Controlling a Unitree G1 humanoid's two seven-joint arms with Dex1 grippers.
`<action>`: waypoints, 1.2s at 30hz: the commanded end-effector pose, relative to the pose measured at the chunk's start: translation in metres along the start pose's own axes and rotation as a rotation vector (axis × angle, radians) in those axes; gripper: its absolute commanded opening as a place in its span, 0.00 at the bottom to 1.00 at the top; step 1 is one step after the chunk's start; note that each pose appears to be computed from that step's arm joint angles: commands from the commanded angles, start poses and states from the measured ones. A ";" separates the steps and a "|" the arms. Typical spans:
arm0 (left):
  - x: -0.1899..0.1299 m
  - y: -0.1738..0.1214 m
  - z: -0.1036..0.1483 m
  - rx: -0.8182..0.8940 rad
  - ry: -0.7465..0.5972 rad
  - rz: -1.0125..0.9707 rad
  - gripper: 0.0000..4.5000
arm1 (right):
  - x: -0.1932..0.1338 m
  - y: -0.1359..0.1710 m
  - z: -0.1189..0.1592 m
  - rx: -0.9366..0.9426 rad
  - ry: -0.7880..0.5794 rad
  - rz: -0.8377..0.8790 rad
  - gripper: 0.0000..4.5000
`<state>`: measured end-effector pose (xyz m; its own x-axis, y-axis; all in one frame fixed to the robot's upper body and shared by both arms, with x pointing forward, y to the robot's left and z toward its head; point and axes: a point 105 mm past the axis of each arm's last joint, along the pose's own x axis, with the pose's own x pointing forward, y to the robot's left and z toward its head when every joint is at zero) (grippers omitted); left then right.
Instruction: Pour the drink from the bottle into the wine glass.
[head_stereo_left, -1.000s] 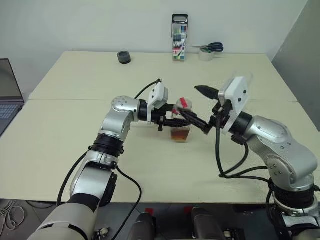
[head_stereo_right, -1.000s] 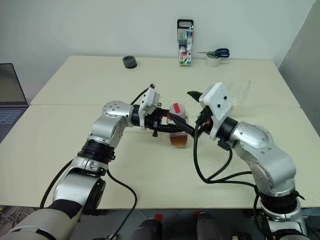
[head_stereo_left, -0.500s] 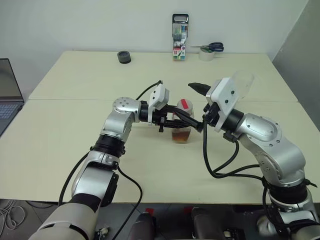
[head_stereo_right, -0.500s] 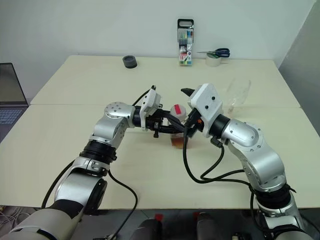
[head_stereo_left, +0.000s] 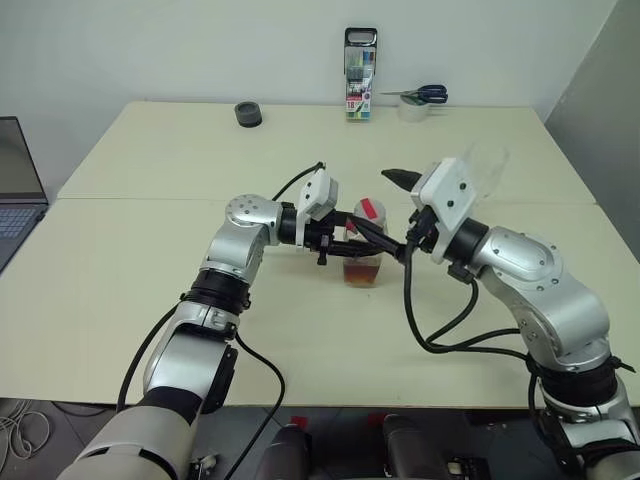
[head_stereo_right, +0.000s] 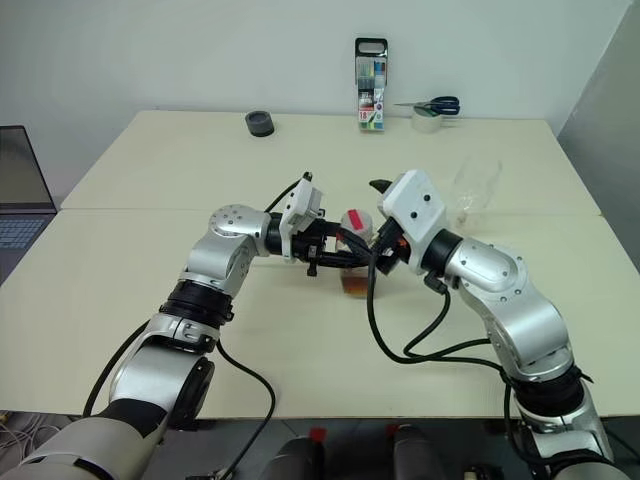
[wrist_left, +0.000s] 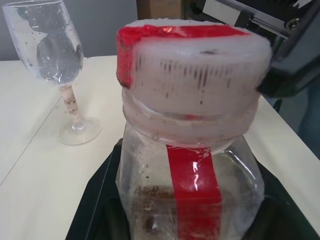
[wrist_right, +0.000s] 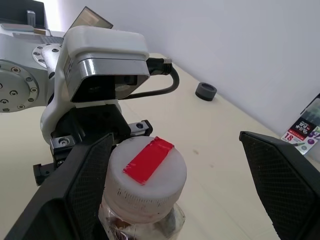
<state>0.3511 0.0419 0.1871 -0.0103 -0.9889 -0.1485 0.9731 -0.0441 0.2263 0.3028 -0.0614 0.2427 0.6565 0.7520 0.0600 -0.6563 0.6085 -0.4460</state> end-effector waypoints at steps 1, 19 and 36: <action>0.000 0.003 0.017 0.067 -0.015 -0.013 0.41 | -0.011 -0.012 0.008 -0.023 -0.017 -0.053 0.96; 0.000 0.003 0.016 0.072 -0.009 -0.018 0.41 | -0.019 -0.014 0.007 -0.005 -0.004 -0.065 0.96; 0.000 0.003 0.015 0.075 -0.009 -0.018 0.41 | -0.024 -0.012 0.009 -0.006 0.000 -0.050 0.96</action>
<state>0.3531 0.0430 0.1855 -0.0050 -0.9875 -0.1573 0.9725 -0.0414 0.2290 0.2938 -0.0767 0.2405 0.6708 0.7408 0.0350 -0.6628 0.6200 -0.4198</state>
